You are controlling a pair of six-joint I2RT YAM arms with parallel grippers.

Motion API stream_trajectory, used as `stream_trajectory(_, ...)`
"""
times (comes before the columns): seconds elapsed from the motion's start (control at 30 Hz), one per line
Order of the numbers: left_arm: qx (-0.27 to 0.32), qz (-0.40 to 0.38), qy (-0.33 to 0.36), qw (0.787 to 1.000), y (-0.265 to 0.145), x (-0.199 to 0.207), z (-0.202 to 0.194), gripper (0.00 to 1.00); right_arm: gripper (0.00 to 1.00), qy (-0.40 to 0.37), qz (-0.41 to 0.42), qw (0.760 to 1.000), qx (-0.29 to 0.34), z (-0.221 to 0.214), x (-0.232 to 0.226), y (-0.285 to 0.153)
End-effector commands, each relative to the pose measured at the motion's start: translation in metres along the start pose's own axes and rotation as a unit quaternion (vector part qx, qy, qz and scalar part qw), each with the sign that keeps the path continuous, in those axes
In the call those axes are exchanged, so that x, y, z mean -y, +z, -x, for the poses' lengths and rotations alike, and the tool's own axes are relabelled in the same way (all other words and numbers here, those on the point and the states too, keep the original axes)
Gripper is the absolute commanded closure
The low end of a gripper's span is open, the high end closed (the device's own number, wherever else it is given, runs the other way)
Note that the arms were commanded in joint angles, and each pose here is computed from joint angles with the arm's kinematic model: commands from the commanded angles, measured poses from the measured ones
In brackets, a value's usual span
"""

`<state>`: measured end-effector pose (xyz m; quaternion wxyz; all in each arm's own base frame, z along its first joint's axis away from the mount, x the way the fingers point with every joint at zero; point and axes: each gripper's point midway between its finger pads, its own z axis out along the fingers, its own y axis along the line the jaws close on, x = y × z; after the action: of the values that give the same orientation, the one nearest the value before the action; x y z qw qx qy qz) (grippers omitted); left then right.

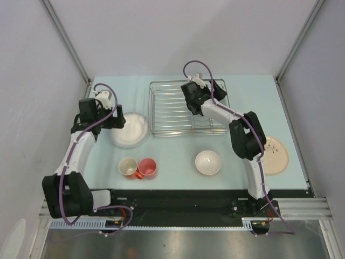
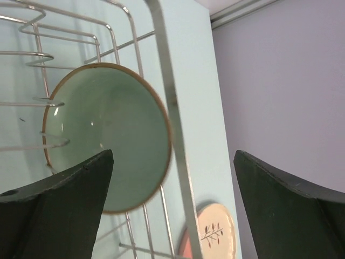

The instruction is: Load the mixed dishes into the dish rack

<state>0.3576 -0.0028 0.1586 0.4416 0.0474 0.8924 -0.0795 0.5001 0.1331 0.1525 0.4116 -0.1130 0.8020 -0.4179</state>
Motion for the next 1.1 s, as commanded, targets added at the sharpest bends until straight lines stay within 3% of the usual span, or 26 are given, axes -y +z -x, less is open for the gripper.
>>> stream_trajectory(0.0, 0.034, -0.005, 0.008, 0.999, -0.008, 0.001, 0.016, 0.00, 0.00, 0.097, 0.009, 0.994, 0.051, 0.039, 0.064, -0.056)
stream_trajectory(0.13, 0.038, -0.003, 0.010, 0.999, -0.010, 0.001, 0.018, 0.00, 0.00, 0.131, 0.059, 0.988, 0.052, 0.024, 0.084, -0.103)
stream_trajectory(0.17, 0.039, -0.003, 0.011, 0.999, -0.010, 0.001, 0.019, 0.00, 0.00, 0.172, 0.081, 0.980, 0.050, 0.020, 0.080, -0.117)
stream_trajectory(0.27, 0.039, 0.000, 0.013, 0.999, -0.009, -0.001, 0.019, 0.00, 0.00, 0.176, 0.169, 0.969, 0.025, -0.027, 0.071, -0.153)
stream_trajectory(0.33, 0.040, 0.000, 0.013, 0.999, -0.009, -0.001, 0.019, 0.00, 0.00, 0.222, 0.224, 0.949, -0.005, -0.054, 0.076, -0.176)
stream_trajectory(0.5, 0.043, -0.002, 0.010, 0.999, -0.010, 0.001, 0.022, 0.00, 0.00, 0.238, 0.322, 0.913, -0.075, -0.131, 0.053, -0.225)
stream_trajectory(0.63, 0.047, -0.007, 0.007, 0.999, -0.013, 0.003, 0.025, 0.00, 0.04, 0.311, 0.330, 0.882, -0.130, -0.170, 0.053, -0.235)
stream_trajectory(0.83, 0.048, -0.006, 0.008, 0.999, -0.017, 0.004, 0.027, 0.00, 0.10, 0.358, 0.333, 0.851, -0.193, -0.227, 0.037, -0.235)
stream_trajectory(0.9, 0.049, -0.004, 0.009, 0.999, -0.018, 0.003, 0.028, 0.00, 0.10, 0.380, 0.345, 0.834, -0.205, -0.231, 0.028, -0.236)
stream_trajectory(1.07, 0.048, -0.004, 0.006, 0.999, -0.019, 0.004, 0.029, 0.00, 0.11, 0.402, 0.348, 0.820, -0.213, -0.238, 0.011, -0.225)
